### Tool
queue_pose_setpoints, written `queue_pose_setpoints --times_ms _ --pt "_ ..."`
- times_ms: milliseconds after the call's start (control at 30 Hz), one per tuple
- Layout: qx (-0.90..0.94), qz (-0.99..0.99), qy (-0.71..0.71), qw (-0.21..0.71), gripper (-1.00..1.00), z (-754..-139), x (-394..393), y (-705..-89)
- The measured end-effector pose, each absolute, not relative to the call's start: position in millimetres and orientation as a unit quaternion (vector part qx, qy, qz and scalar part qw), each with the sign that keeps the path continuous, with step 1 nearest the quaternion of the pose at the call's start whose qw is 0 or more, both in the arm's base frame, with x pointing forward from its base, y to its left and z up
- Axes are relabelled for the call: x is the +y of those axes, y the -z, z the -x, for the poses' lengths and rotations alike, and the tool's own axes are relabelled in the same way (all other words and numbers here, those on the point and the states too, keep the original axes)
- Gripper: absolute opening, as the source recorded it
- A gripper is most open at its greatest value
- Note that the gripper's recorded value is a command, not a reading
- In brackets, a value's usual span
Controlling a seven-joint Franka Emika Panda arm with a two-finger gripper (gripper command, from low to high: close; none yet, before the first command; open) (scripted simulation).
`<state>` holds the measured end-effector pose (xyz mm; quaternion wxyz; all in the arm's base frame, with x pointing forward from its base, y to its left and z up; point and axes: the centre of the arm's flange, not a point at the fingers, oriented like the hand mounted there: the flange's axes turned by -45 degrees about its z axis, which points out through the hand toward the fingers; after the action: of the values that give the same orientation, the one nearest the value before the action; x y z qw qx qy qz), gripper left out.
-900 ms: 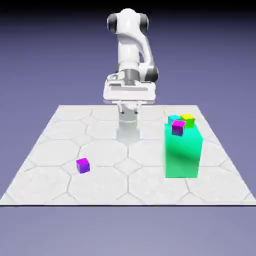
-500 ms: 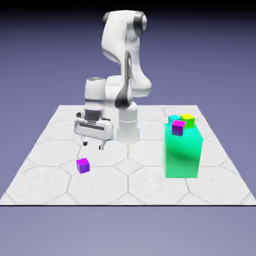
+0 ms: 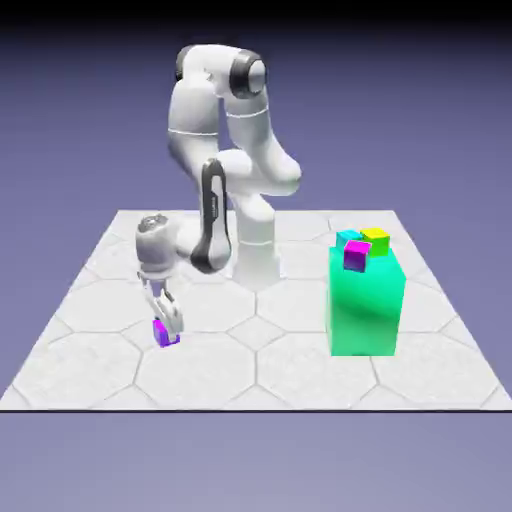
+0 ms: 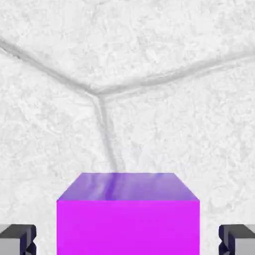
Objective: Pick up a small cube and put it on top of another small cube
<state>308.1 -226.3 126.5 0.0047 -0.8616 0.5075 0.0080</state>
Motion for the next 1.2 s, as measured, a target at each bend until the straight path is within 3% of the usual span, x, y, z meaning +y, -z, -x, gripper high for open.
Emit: queue_pose_setpoints --times_ms 333,433,667,833,1000,1167,1200 --pt "0.508 0.862 -0.008 0.005 -1.0 -309 -227 -197" --pt "0.362 0.932 -0.008 0.02 -1.0 -370 -153 -231" --pt "0.078 0.996 -0.008 0.035 -1.0 -423 -6 -328" --pt "-0.149 0.988 -0.009 0.025 -1.0 -402 122 -402" --pt "-0.36 0.933 -0.009 -0.002 -1.0 -330 231 -472" --pt "-0.36 0.933 -0.009 -0.002 -1.0 -330 231 -410" --pt "-0.36 0.933 -0.009 -0.002 1.0 -329 230 -402"
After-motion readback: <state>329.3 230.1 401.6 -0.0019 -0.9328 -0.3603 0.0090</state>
